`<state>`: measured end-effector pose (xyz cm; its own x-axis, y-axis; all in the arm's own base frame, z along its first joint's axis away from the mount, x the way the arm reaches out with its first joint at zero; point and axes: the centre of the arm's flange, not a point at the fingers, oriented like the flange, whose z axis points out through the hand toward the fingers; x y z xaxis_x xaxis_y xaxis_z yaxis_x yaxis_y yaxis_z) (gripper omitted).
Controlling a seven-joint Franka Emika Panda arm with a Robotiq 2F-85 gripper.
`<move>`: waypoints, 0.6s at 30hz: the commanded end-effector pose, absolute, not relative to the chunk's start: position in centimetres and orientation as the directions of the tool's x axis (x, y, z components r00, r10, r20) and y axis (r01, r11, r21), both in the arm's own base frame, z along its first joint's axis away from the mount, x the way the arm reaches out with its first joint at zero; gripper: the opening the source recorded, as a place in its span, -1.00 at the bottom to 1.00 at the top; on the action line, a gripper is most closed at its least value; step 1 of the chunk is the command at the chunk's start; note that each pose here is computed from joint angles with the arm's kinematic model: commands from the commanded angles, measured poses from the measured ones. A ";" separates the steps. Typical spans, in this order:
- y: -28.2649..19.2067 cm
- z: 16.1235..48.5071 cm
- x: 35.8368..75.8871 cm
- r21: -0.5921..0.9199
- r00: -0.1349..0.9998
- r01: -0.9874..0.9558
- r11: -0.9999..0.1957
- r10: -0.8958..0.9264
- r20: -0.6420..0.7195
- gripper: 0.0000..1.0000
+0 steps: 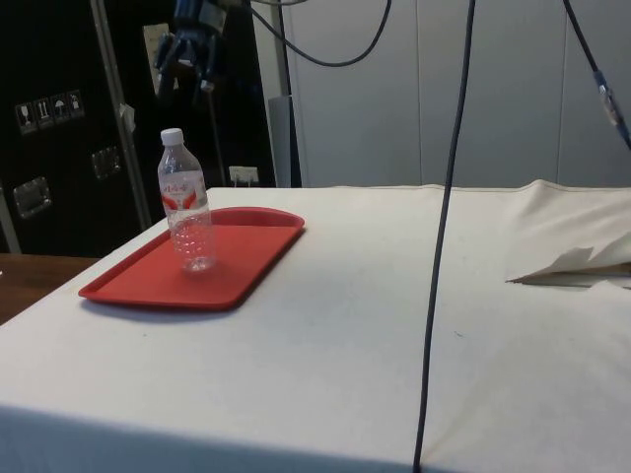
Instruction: Place the bottle upright on the tray.
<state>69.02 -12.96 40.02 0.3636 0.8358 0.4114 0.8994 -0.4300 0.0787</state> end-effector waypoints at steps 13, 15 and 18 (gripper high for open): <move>-12.4 40.3 69.1 0.084 0.353 0.912 -0.401 0.873 0.337 1.00; -12.4 40.2 69.1 0.085 0.349 0.912 -0.400 0.870 0.348 1.00; -12.2 40.4 69.1 0.085 0.347 0.917 -0.390 0.885 0.310 1.00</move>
<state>69.15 -12.20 40.23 0.3441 0.8803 0.3267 0.9166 -0.3903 0.0862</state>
